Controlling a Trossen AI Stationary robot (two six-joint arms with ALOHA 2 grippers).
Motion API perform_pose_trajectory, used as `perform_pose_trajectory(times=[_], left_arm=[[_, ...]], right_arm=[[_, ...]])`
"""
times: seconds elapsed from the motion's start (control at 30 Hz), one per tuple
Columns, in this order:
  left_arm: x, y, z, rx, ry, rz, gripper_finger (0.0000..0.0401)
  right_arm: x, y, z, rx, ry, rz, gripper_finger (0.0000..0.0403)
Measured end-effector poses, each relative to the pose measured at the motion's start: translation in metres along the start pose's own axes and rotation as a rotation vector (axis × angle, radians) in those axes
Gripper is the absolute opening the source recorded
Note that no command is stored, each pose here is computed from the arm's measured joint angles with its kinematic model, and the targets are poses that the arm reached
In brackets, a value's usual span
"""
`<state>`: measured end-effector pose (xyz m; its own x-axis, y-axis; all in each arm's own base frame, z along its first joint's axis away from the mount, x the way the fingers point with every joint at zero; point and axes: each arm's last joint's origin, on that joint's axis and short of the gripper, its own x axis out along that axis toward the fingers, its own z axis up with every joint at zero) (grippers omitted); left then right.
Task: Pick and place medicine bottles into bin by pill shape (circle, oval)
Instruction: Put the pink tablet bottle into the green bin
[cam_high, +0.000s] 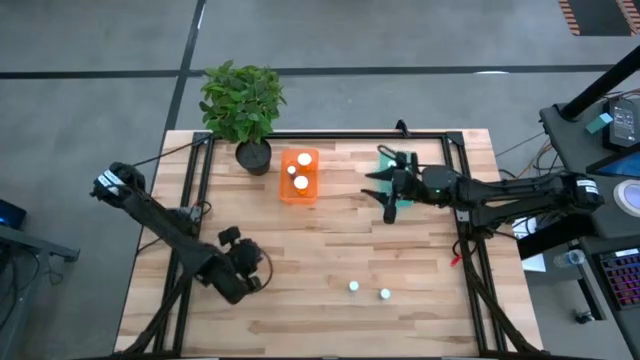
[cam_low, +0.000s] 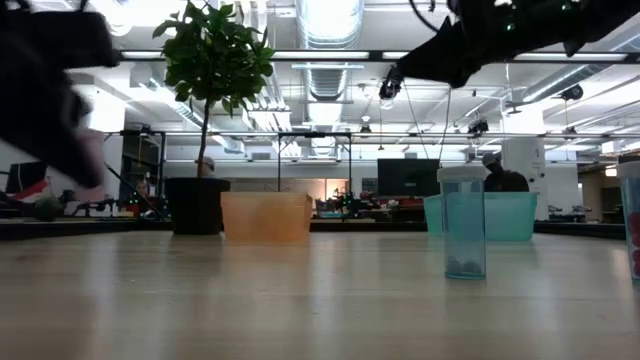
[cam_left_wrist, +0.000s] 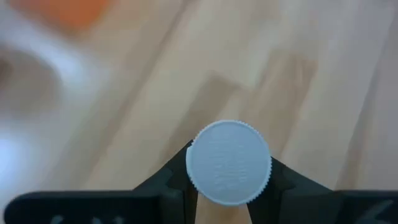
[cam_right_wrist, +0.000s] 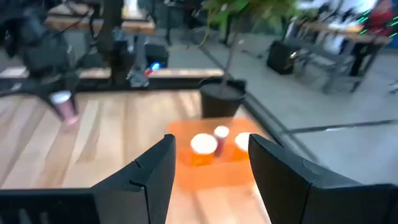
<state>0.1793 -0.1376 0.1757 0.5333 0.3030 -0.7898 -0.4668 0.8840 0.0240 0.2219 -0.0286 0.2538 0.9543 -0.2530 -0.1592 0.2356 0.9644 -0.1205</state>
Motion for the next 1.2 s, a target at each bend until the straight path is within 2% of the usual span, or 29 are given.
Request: perform_pose_trajectory(times=[0.13,0.3,0.43,0.57,0.77,0.97,1.2], left_arm=[[0.006,0.004,0.031,0.064,-0.055,0.011,0.0079],[0.011,0.014,0.073,0.107,-0.185,-0.065,0.0079],[0.009,0.025,0.106,0.12,-0.317,-0.161,0.0079],[0.01,0.035,0.129,0.131,-0.44,-0.18,0.0079],[0.017,0.041,0.148,0.158,-0.559,-0.172,0.008],[0.029,0.039,0.158,0.156,-0.612,-0.225,0.008],[0.045,0.035,0.165,0.154,-0.666,-0.226,0.008]], right_arm=[[0.014,0.004,-0.014,0.001,0.072,0.025,0.0192],[0.03,0.008,-0.03,-0.004,0.129,0.042,0.0192],[0.041,0.013,-0.037,0.019,0.122,0.109,0.0192],[0.049,0.018,-0.04,0.041,0.086,0.168,0.0192],[0.054,0.029,-0.041,0.023,0.046,0.207,0.0192],[0.054,0.034,-0.036,0.036,-0.013,0.22,0.0192],[0.055,0.044,-0.035,0.061,-0.044,0.252,0.0192]])
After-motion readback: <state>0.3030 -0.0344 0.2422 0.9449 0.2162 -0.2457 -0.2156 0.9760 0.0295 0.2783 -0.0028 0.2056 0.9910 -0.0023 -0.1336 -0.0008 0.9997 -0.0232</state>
